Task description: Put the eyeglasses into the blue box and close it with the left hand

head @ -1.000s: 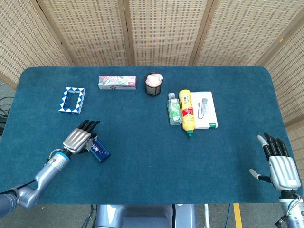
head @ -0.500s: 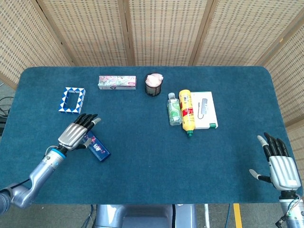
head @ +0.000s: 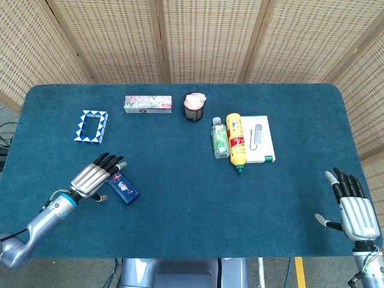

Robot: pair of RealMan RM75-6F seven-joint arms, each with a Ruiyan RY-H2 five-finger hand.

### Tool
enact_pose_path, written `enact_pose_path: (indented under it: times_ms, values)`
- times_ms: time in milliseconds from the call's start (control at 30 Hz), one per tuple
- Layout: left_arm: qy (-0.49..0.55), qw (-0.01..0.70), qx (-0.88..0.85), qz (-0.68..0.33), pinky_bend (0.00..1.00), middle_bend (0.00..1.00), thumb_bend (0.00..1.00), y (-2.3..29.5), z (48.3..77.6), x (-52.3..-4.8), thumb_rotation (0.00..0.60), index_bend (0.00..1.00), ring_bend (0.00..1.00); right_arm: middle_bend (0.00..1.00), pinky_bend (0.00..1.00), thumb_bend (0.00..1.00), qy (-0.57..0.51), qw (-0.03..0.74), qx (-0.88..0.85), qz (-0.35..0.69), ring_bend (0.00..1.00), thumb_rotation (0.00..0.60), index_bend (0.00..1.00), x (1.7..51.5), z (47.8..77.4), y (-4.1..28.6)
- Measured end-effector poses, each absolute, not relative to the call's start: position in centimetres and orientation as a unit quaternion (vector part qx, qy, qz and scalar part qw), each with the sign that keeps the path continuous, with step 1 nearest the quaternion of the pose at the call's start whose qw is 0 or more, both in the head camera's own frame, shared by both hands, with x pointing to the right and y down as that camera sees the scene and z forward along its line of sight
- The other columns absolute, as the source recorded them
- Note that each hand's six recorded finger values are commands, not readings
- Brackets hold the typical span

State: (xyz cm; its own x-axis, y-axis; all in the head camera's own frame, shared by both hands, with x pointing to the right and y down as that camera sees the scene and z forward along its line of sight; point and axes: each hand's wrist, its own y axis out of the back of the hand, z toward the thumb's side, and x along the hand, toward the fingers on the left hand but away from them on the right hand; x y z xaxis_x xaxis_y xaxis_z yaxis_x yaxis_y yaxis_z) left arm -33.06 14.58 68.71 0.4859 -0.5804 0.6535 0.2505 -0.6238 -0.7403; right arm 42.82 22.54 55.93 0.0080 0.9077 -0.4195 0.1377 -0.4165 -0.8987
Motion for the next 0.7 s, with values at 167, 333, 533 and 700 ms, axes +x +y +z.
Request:
enact_pose_path:
  times_ms: [167, 333, 533, 700]
  values:
    - [0.093, 0.427, -0.749, -0.499, 0.00, 0.00, 0.00, 14.6, 69.9, -31.9, 0.600, 0.00, 0.00, 0.00, 0.00, 0.05, -0.420, 0.339, -0.623, 0.566, 0.00, 0.600, 0.00, 42.8, 55.9, 22.5]
    - [0.073, 0.435, -0.741, -0.506, 0.00, 0.00, 0.00, 14.5, 70.8, -31.2, 0.600, 0.00, 0.00, 0.00, 0.00, 0.05, -0.420, 0.337, -0.624, 0.566, 0.00, 0.600, 0.00, 42.9, 56.0, 22.5]
    - [0.075, 0.428, -0.743, -0.508, 0.15, 0.05, 0.00, 14.5, 71.4, -30.3, 0.600, 0.11, 0.07, 0.00, 0.00, 0.05, -0.420, 0.337, -0.624, 0.566, 0.00, 0.600, 0.00, 42.9, 56.0, 22.5]
    - [0.076, 0.429, -0.743, -0.507, 0.27, 0.30, 0.06, 14.5, 71.7, -30.1, 0.600, 0.31, 0.28, 0.00, 0.00, 0.05, -0.421, 0.337, -0.624, 0.565, 0.00, 0.600, 0.00, 42.9, 56.0, 22.5]
